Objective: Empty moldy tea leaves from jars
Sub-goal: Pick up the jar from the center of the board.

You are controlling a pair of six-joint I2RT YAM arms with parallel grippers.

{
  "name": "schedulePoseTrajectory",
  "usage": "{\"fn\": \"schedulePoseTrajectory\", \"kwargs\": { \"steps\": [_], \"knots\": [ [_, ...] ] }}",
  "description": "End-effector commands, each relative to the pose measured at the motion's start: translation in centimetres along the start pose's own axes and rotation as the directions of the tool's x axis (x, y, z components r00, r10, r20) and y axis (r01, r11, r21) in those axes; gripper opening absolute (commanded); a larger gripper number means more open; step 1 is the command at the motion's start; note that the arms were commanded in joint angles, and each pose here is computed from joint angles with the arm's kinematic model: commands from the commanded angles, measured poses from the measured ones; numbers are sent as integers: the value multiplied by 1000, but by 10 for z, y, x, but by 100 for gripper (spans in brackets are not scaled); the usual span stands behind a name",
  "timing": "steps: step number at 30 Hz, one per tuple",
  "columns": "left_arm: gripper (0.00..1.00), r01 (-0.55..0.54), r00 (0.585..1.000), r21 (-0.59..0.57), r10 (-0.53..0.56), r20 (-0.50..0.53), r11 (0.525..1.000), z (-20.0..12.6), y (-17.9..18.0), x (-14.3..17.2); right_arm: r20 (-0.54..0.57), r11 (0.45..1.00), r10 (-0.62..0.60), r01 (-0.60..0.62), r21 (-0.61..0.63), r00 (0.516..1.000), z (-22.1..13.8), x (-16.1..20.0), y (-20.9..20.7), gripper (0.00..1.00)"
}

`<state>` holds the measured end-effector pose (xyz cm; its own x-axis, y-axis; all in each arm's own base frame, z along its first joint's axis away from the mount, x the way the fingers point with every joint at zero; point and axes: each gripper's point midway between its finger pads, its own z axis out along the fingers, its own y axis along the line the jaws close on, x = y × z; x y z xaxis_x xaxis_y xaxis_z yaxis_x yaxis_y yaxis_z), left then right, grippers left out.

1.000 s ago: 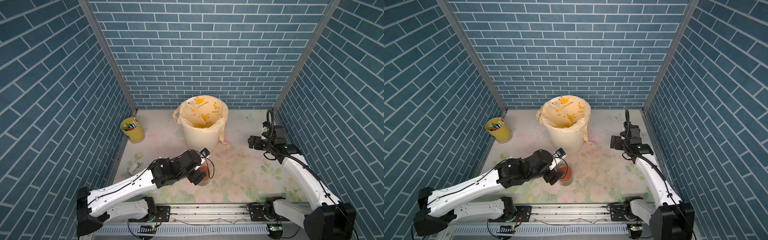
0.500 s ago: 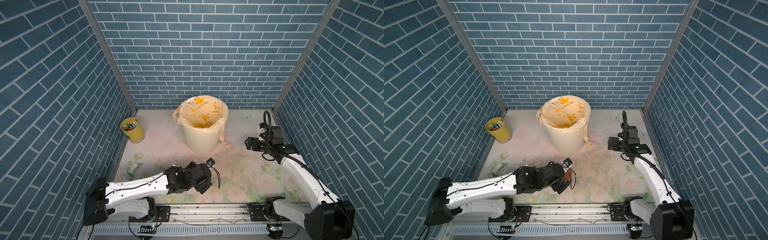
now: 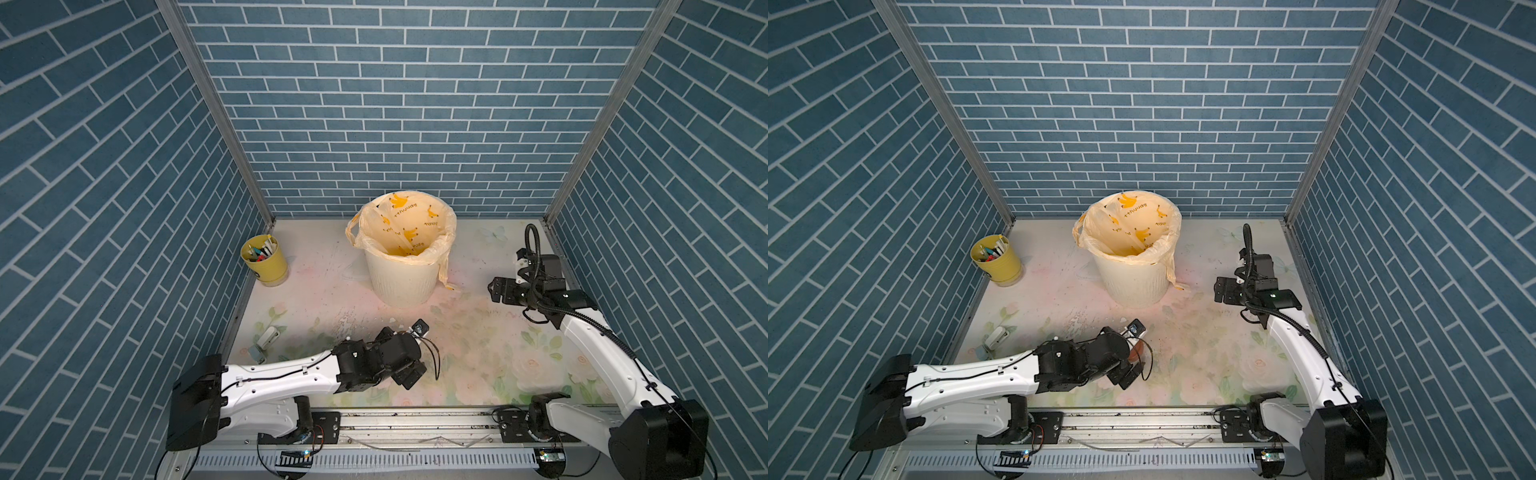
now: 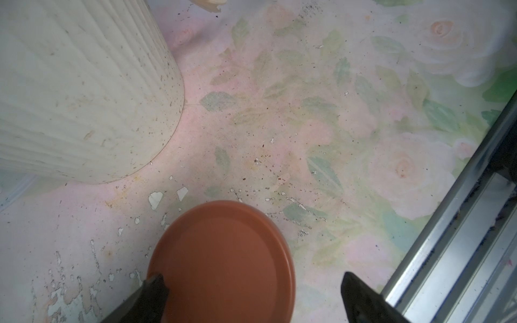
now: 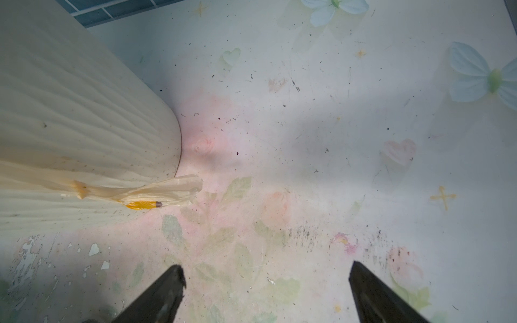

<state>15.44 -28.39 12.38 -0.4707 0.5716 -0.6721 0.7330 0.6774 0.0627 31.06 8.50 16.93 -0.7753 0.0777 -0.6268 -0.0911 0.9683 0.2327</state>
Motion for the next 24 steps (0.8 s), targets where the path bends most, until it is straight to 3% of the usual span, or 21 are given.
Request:
{"fn": "schedulePoseTrajectory", "kwargs": {
  "steps": [1,14,19,24],
  "knots": [
    [98,28,999,19,-28,-19,999,9,0,8,-24,999,38,-39,-20,999,2,8,4,93],
    [99,7,998,-110,-14,-62,994,-12,27,10,-19,999,31,-32,-23,999,3,5,5,93],
    [99,23,1000,-145,-26,-13,989,-21,35,-4,-24,999,31,-32,-22,999,5,6,4,93],
    [99,-7,999,-107,2,-40,994,-11,26,4,-29,999,28,-29,-22,999,6,7,4,93]
  ]
}}
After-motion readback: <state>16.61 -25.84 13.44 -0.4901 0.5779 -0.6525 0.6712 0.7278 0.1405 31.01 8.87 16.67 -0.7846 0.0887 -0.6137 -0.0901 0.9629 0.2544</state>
